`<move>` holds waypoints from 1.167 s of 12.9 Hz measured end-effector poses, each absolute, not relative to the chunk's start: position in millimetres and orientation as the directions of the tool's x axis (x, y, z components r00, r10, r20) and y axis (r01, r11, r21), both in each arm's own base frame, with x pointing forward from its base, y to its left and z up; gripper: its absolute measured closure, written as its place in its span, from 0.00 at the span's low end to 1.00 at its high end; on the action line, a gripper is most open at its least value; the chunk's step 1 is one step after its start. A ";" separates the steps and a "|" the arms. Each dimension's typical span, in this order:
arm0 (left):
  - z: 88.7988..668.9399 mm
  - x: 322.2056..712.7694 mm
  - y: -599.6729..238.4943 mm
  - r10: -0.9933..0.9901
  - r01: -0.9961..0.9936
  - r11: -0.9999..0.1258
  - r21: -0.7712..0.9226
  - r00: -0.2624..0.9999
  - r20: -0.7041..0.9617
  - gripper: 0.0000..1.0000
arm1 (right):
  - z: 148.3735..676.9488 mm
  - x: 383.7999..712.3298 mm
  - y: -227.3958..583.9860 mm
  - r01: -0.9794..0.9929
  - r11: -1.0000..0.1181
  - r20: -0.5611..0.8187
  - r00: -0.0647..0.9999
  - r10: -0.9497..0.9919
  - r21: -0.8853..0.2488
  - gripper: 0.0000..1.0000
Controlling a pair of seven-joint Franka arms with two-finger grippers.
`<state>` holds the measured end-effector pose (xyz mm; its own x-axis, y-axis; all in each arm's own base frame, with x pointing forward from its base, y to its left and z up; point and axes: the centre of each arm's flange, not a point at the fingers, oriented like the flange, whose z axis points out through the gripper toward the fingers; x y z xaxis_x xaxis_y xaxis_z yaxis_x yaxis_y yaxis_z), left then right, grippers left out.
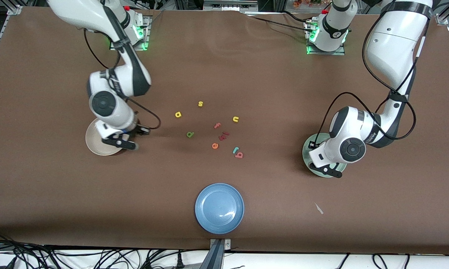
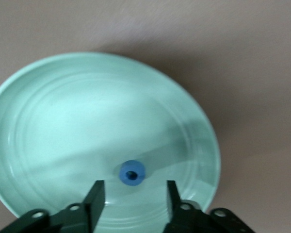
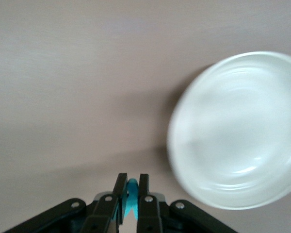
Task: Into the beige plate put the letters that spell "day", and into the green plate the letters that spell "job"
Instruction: 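Release y on white plate with the right gripper while the left gripper drops o, then reach yellow d with the right gripper while the left gripper grasps pink b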
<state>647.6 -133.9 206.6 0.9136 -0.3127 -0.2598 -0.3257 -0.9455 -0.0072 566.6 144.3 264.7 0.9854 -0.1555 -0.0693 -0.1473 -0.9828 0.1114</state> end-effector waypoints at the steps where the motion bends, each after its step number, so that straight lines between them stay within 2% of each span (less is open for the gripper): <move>1: 218.5 648.9 -150.7 -0.334 -0.345 -0.939 -0.003 0.912 -0.237 0.24 | 268.3 561.8 112.5 -0.106 -0.988 -0.083 0.990 -0.116 0.114 0.87; 3: 249.3 652.4 -189.6 -0.355 -0.363 -0.932 -0.013 0.918 -0.178 0.01 | 272.4 556.2 55.9 -0.018 -0.993 -0.107 0.994 -0.030 0.114 0.87; 7: 281.4 653.4 -259.4 -0.311 -0.314 -0.949 -0.018 0.946 -0.097 0.00 | 263.0 555.4 9.0 0.059 -0.994 -0.112 0.993 0.048 0.093 0.87; 8: 280.5 653.1 -278.3 -0.298 -0.300 -0.954 -0.012 0.951 -0.087 0.00 | 258.3 554.9 8.6 0.062 -0.993 -0.117 0.992 0.051 0.096 0.80; 11: 256.4 658.1 -329.8 -0.268 -0.268 -0.963 0.005 0.961 -0.063 0.00 | 253.0 553.5 22.5 0.103 -0.991 -0.140 0.986 0.090 0.091 0.44; 12: 247.2 662.4 -342.1 -0.262 -0.261 -0.965 0.013 0.964 -0.054 0.00 | 256.4 553.9 33.5 0.120 -0.989 -0.168 0.980 0.105 0.083 0.36; 15: 226.5 669.9 -377.7 -0.253 -0.253 -0.967 0.045 0.968 -0.001 0.00 | 276.0 560.9 79.4 0.122 -0.993 -0.208 0.971 0.120 -0.002 0.01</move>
